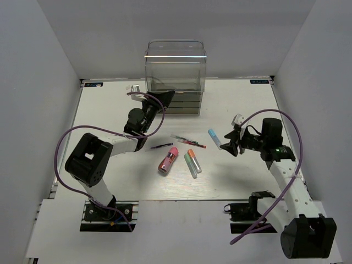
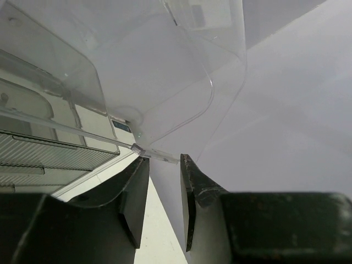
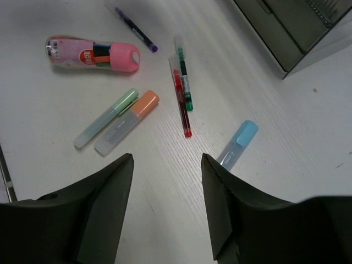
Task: Sort the stationery into containers
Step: Open the storage box at the center of the board.
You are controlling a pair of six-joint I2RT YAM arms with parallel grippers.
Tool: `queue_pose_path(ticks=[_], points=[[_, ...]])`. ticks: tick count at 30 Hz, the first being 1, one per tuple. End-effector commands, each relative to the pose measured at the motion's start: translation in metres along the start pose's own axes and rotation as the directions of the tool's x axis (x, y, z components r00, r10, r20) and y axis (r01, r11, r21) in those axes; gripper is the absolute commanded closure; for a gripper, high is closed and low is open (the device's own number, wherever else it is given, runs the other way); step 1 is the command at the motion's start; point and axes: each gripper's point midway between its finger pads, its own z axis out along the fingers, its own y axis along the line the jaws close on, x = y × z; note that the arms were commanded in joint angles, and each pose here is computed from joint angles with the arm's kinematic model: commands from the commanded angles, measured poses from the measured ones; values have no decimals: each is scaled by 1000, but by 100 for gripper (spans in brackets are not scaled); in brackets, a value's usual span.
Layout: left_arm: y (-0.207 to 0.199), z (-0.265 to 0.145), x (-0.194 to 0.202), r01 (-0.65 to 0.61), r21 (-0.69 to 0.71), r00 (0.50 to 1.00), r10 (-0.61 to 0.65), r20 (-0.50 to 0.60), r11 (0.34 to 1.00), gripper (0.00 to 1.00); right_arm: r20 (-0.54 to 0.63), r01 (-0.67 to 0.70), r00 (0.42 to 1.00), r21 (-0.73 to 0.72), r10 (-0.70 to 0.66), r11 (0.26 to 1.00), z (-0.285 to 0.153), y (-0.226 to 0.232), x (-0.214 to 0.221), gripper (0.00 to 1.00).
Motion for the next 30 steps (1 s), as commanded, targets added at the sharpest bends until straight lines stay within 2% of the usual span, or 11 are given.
queue_pose_path(ticks=[1,4,5,6,7,10,15,25,30], points=[[-40,2,-35,-27,96,995,18,94,995,60,47,89,995,-60,-87,994,3,2,-25,42],[-43,3,-37,-37,103,995,26,100,994,59,41,127,991,-90,-124,988,12,5,-27,31],[-43,3,-37,-37,103,995,27,100,994,59,33,154,988,-110,-151,982,18,8,-25,23],[-43,3,-37,-37,103,995,27,100,994,59,31,177,984,-118,-174,977,20,7,-26,10],[-43,3,-37,-37,103,995,27,100,994,59,19,225,974,-113,-224,968,23,3,-25,10],[-43,3,-37,-46,102,994,36,101,994,59,-7,259,965,-163,-263,952,36,5,-25,10],[-43,3,-37,-46,102,994,36,101,994,61,-70,260,957,-225,-281,939,63,11,-16,10],[-50,4,-45,-57,136,989,36,145,989,64,-104,358,917,-209,-385,910,93,27,-3,11],[-50,4,-45,-66,135,988,46,147,989,64,-161,353,910,-184,-382,917,106,27,3,11]])
